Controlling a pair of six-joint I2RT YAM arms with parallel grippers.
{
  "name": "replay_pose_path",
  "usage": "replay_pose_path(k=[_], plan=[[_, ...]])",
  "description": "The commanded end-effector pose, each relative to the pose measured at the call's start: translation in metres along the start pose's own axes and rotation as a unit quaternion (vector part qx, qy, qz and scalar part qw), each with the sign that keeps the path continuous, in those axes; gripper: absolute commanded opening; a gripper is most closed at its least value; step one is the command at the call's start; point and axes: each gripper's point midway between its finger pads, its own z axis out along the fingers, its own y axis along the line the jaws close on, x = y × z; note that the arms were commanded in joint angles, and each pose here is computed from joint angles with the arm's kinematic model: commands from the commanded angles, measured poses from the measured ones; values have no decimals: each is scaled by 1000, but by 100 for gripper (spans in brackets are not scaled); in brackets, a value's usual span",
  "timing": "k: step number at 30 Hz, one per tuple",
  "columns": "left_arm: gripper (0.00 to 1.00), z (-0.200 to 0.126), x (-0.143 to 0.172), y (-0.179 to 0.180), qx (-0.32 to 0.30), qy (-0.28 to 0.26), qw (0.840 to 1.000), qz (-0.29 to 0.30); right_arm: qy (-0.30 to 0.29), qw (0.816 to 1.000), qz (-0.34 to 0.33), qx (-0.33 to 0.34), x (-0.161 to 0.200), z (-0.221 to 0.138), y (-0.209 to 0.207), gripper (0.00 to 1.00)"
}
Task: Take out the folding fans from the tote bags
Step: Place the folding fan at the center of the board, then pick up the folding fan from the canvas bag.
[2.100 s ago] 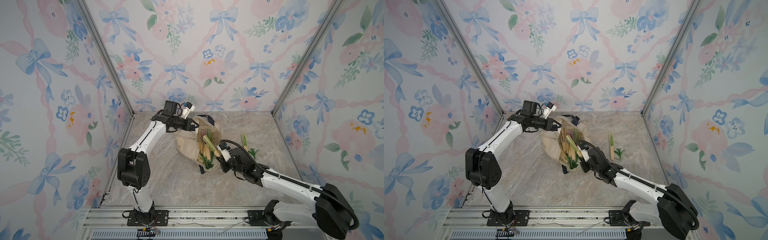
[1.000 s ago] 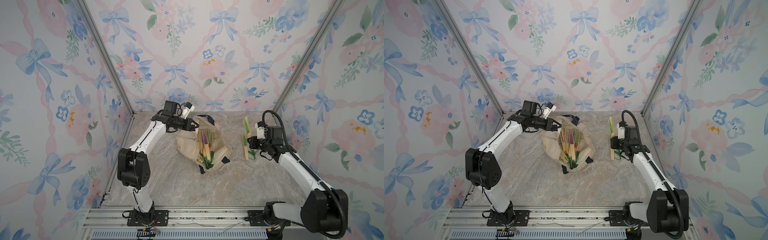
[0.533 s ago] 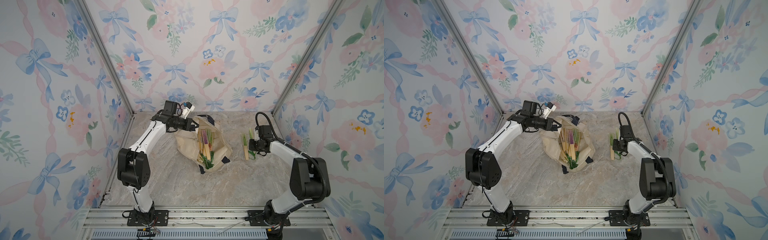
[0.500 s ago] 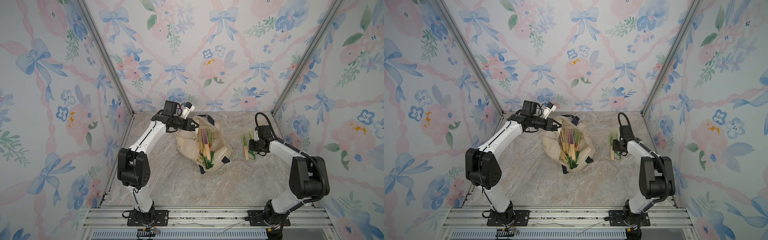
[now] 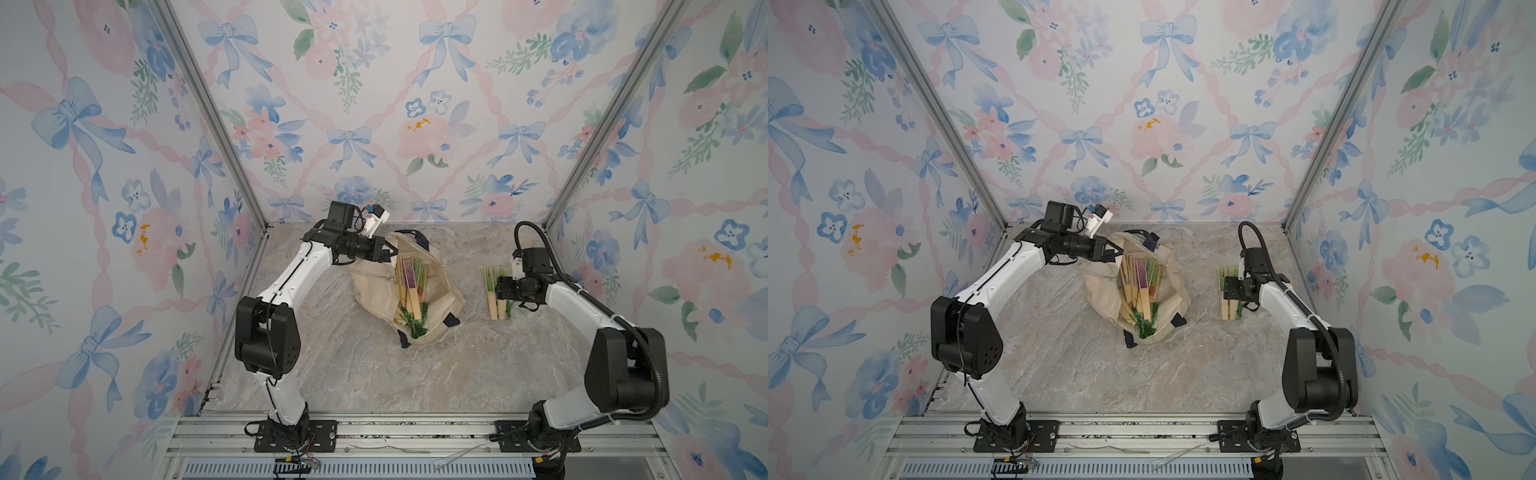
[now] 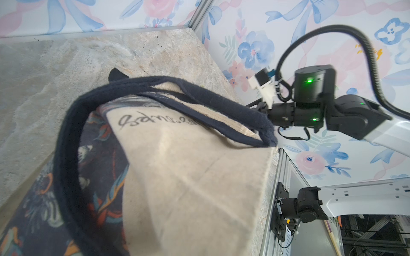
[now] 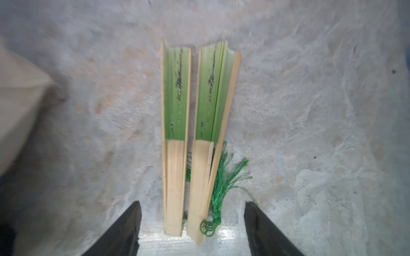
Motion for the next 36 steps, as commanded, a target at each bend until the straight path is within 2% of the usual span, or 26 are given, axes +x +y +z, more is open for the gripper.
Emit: replay_pose_path(k=[1,3,6,10,14,18,22,27,36], plan=[[0,-3,-11,-14,20,-15,999,24,-80,989,-15,-127,-18,-52,44,76],[0,-2,-10,-14,20,-13,999,21,-133,968,-23,-211,-26,-87,73,77],[0,0,-10,-13,18,-12,1000,20,-197,933,-22,-301,-32,-130,103,78],[0,1,-8,-9,8,-10,1000,19,-247,903,-41,-349,-26,-164,137,81],[0,1,-9,-7,5,-11,1000,18,-271,894,-111,-339,-5,-172,180,80],[0,2,-12,-8,8,-12,1000,17,-267,895,-155,-323,15,-156,217,79],[0,3,-12,-8,10,-12,1000,12,-255,917,-179,-248,28,-121,233,75],[0,3,-14,-10,11,-13,1000,12,-196,937,-212,-199,48,-68,250,71],[0,5,-15,-12,13,-13,1000,12,-129,959,-203,-149,58,-4,266,71]])
